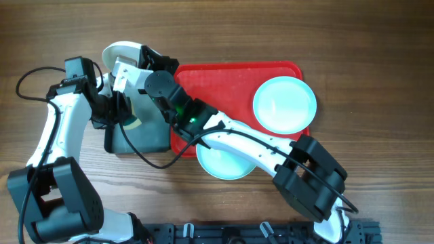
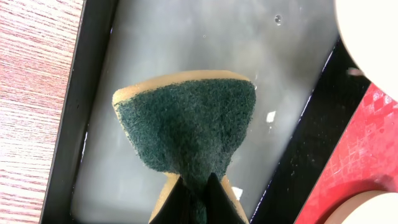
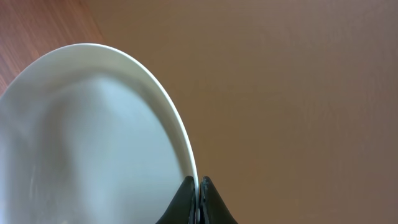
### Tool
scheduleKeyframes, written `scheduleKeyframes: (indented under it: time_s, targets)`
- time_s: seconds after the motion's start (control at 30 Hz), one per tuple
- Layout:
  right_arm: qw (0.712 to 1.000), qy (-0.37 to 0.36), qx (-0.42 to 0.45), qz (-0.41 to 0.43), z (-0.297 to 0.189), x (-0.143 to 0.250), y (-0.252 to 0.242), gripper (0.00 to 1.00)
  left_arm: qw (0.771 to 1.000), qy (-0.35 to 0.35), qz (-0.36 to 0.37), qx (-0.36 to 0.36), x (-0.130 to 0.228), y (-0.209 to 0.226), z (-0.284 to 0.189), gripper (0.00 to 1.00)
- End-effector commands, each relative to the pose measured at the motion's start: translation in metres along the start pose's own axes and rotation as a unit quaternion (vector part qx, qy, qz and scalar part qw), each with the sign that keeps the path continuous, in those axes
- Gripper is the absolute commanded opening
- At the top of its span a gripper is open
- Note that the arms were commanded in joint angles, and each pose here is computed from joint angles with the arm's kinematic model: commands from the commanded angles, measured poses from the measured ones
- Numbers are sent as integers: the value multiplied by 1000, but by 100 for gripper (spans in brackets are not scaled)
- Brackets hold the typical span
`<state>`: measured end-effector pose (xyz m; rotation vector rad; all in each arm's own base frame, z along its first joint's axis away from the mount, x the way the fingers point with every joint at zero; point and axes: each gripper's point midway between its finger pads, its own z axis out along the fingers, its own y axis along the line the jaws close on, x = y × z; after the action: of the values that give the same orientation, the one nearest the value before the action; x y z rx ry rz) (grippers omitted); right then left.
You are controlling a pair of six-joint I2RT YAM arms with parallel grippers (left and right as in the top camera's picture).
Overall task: Clean dirty plates on tray and stack at the side
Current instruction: 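Carry the white plate right and set it on the table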
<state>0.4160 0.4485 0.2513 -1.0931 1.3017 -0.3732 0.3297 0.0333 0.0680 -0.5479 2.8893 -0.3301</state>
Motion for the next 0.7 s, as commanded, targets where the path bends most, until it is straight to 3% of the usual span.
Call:
scheduleKeyframes:
  time_s: [0.0,0.27,0.43,0.53,0.67]
  targets:
    - [999,7,19,45,5,5,-15,4,1000,-9,4,10,0,-6,-6,4]
    - [979,36,105,172,12,37,-66,4,1000,-9,4,10,0,-6,-6,4]
    - [958,88,88,260,14,73,-66,4,1000,-10,4,10,0,-6,-6,4]
    - [934,92,13,346,11,78,-54,4,1000,-10,4,10,0,-6,-6,4]
    - [868,85,-96,480,-5,79,-70,4,1000,-10,4,10,0,-6,-6,4]
